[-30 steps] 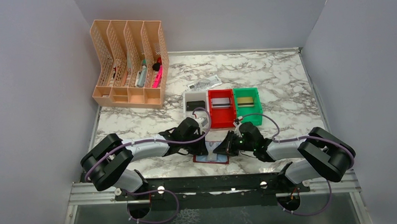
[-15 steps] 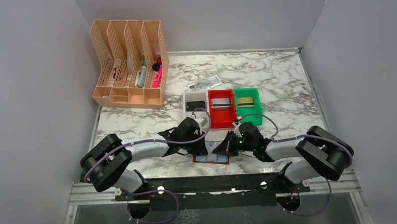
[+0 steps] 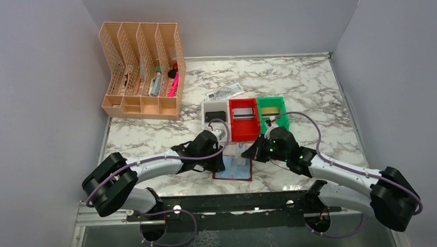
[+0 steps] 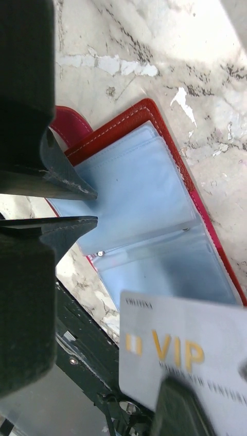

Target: Take the credit cards out of the card holder

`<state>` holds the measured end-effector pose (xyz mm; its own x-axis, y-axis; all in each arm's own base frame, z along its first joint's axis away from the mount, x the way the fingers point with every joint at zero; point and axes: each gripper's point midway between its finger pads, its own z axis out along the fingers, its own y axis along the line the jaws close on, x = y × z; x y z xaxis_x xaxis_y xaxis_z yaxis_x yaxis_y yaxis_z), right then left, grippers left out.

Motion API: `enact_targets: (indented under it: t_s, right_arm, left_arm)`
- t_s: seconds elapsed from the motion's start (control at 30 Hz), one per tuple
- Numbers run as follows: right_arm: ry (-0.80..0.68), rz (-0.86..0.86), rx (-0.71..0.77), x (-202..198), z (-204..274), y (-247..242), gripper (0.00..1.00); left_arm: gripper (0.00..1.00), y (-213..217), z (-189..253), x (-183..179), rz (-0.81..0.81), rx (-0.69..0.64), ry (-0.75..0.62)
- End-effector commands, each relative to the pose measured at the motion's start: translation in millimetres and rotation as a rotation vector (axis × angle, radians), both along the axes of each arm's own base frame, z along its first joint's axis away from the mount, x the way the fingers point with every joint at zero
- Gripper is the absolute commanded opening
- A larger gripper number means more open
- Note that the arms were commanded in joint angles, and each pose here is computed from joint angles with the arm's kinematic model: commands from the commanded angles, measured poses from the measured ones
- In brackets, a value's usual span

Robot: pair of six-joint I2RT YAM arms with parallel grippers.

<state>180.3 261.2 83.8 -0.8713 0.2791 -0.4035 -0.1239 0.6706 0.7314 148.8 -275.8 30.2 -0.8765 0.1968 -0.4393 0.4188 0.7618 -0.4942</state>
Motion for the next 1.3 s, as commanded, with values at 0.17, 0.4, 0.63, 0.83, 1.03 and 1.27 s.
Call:
enact_targets:
  t_s: [0.17, 0.4, 0.63, 0.83, 1.03, 1.27]
  right_arm:
    - [-0.168, -0.034, -0.136, 10.3, 21.8, -31.3, 0.01]
    - [-0.293, -0.068, -0.149, 18.0, 42.2, -44.7, 0.01]
    - [-0.449, -0.188, -0.209, 35.3, 68.9, -73.0, 0.01]
    - [-0.581, -0.219, -0.283, 48.8, 87.5, -86.4, 0.01]
    - [-0.714, -0.158, -0.407, 70.7, 107.0, -81.0, 0.01]
    - [-0.779, 0.017, -0.656, 109.1, 104.6, -58.0, 0.01]
  left_arm:
    - [0.3, 2.8, 43.5, 24.0, 0.051, -0.022, -0.161]
    - [0.61, 27.3, 86.0, 45.0, 0.134, 0.03, -0.315]
    - [0.86, 66.1, 121.1, 68.8, 0.254, 0.129, -0.427]
    - [0.98, 117.1, 123.1, 89.5, 0.377, 0.273, -0.497]
    - [0.99, 148.1, 113.1, 94.5, 0.459, 0.343, -0.506]
    - [0.99, 154.5, 116.4, 95.0, 0.487, 0.354, -0.52]
